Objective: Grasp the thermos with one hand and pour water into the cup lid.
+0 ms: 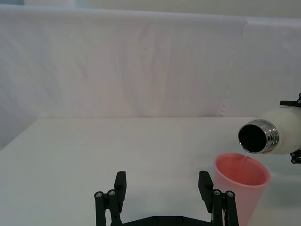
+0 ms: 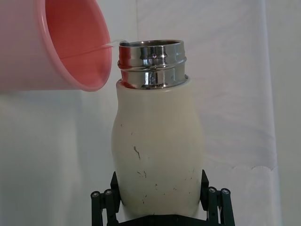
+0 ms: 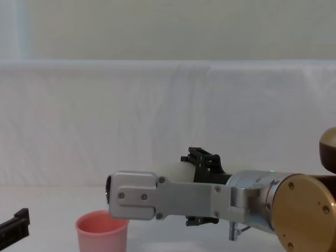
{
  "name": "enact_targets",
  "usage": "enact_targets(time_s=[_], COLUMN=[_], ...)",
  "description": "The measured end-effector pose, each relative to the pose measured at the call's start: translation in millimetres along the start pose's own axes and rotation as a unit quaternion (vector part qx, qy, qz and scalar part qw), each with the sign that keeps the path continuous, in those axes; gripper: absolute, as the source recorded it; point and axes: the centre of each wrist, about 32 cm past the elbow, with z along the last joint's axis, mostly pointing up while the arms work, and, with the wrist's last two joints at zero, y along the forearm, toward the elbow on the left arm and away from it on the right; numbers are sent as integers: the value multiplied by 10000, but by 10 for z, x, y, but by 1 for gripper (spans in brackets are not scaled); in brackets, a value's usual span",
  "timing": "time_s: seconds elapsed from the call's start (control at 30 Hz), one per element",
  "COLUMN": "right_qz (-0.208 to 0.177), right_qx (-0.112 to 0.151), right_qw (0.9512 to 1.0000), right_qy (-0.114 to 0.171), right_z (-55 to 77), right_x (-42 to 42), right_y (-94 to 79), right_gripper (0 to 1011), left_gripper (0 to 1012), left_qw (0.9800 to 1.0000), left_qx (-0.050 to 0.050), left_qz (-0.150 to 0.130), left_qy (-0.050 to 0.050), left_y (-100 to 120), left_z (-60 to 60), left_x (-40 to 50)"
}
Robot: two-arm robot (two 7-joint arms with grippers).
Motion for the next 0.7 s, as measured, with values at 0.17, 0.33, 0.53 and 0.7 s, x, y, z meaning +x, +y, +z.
enact_targets(time_s=[0.17, 0.33, 0.53, 0.7], right_qz=[3, 0, 2, -2], right_qx=[-2, -3, -3, -8], right_qw=[10000, 10000, 10000, 9999], right_qy=[-25, -39, -73, -115], right_z=[4, 5, 12, 18], right_x=[4, 13, 15, 17], right_y=[2, 5, 11, 13], right_gripper=[958, 958, 958, 958], left_gripper=[1001, 1001, 1001, 1001], left_qw=[10000, 10000, 10000, 10000], left_qx=[0, 0, 0, 0], left_qz=[0, 0, 0, 0], left_qy=[0, 0, 0, 0], left_y=[0, 0, 0, 0], left_z=[0, 0, 0, 0], left_x=[0, 0, 0, 0])
